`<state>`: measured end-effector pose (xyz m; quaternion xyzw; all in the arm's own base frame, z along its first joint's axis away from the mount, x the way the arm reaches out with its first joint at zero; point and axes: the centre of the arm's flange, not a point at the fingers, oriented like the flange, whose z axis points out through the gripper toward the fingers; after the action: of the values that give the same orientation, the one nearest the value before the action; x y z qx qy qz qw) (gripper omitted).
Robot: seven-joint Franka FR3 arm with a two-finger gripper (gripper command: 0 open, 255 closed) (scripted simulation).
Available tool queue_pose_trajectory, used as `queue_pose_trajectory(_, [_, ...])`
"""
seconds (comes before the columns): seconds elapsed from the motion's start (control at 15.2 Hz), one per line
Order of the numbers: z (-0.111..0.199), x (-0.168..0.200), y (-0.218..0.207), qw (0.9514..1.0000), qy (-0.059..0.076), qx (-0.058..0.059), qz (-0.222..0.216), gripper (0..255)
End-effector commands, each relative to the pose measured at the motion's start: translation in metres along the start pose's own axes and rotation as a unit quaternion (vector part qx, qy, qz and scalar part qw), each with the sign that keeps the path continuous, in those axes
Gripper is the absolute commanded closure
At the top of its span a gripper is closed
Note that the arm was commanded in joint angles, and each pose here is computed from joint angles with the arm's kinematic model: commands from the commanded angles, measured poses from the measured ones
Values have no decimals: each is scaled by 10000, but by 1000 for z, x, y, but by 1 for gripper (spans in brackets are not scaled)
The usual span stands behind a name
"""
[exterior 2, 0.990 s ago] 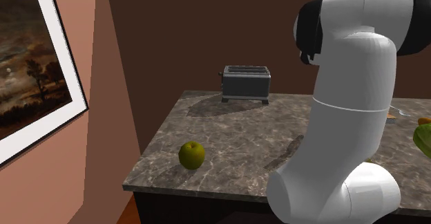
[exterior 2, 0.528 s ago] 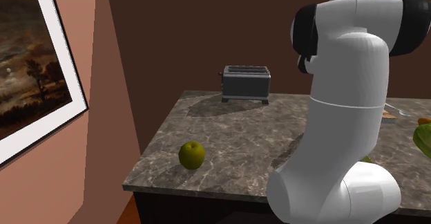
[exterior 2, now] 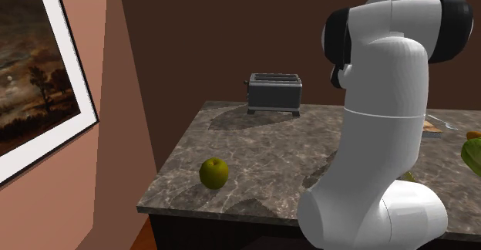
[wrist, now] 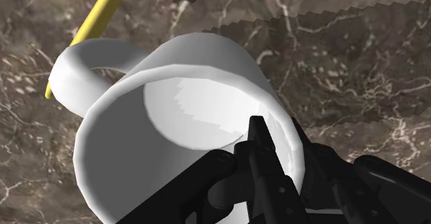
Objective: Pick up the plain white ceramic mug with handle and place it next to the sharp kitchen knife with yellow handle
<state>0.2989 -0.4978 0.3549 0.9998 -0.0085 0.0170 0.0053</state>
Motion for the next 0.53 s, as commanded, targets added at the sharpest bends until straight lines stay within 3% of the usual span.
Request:
queue_pose_trajectory(0.0, [0,0,0,10000,2,-3,0,255])
queue_pose_trajectory(0.2, [0,0,0,10000,2,-3,0,255])
queue_pose_trajectory(0.26, [0,0,0,10000,2,-3,0,0])
queue_pose_trajectory(0.46, [0,0,0,10000,2,-3,0,0])
